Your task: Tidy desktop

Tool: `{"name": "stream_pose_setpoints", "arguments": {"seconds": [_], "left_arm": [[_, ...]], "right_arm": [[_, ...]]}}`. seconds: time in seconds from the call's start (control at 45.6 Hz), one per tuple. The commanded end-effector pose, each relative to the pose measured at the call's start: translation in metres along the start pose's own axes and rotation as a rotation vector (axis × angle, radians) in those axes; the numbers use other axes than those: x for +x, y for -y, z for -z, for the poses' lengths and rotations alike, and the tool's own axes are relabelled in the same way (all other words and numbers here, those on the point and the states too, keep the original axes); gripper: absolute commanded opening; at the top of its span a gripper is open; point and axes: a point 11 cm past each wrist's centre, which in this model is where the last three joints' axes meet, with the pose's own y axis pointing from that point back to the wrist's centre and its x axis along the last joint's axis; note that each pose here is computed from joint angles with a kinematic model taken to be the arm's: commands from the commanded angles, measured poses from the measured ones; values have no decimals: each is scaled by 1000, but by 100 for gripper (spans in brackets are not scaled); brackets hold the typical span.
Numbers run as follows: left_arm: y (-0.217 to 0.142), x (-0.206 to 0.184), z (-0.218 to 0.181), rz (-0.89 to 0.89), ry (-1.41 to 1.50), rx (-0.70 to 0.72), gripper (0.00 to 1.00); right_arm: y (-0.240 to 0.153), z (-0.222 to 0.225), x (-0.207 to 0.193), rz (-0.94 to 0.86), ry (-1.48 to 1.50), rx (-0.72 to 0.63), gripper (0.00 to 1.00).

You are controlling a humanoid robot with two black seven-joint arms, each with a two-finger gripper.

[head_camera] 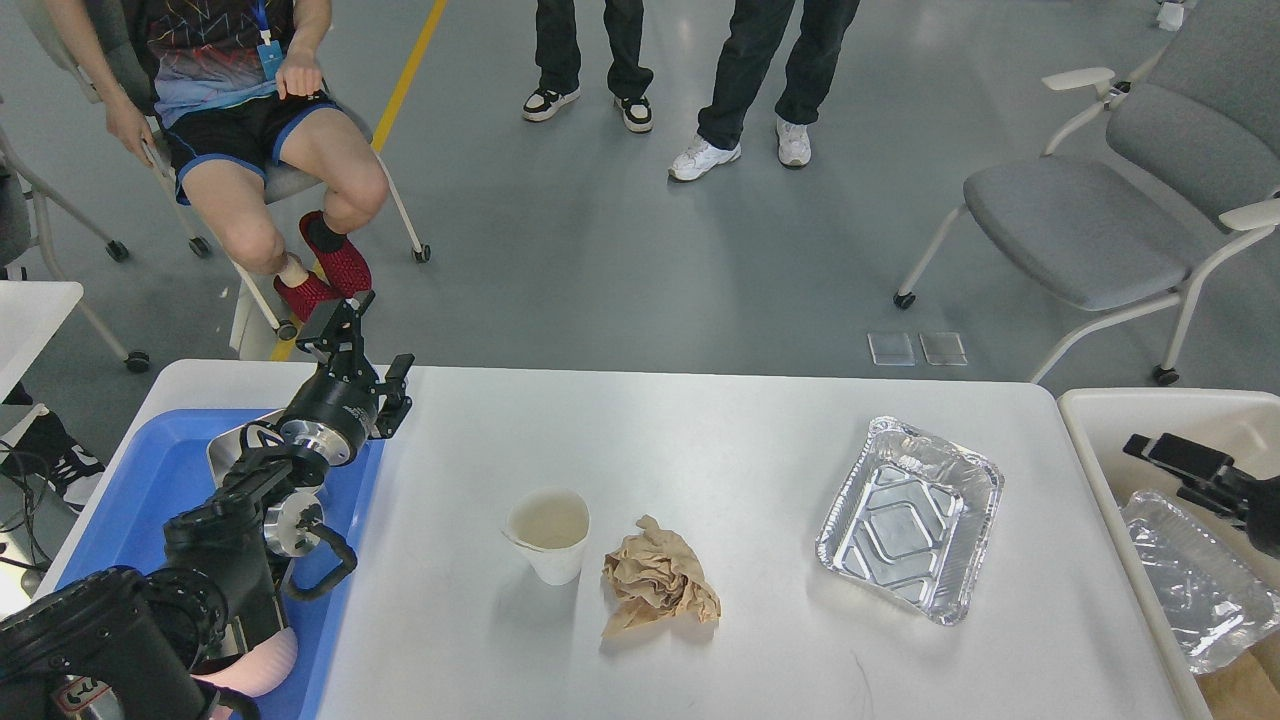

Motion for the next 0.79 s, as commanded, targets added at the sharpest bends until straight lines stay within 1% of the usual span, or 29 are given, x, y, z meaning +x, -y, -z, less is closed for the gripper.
{"name": "stream_pose_setpoints", "arguments": {"seconds": [0.0, 0.176, 0.351, 0.461, 0.614, 0.768], "left_arm": [[0, 1, 0, -3, 1, 1, 97], [0, 0, 0, -5, 3, 1, 97], [0, -1, 1, -7, 4, 1, 97], [1, -8, 6, 4, -3, 8, 97], [1, -11, 8, 6, -6, 11, 97], [2, -11, 7, 6, -7, 9, 97]], "right_arm": [[16, 7, -14, 41, -65, 13, 100], [35, 17, -37, 85, -90, 41, 100], [52, 29, -35, 77, -160, 52, 100], [64, 29, -29, 55, -192, 25, 100], [88, 40, -42, 59, -232, 23, 100], [96, 43, -45, 53, -299, 11, 100]]}}
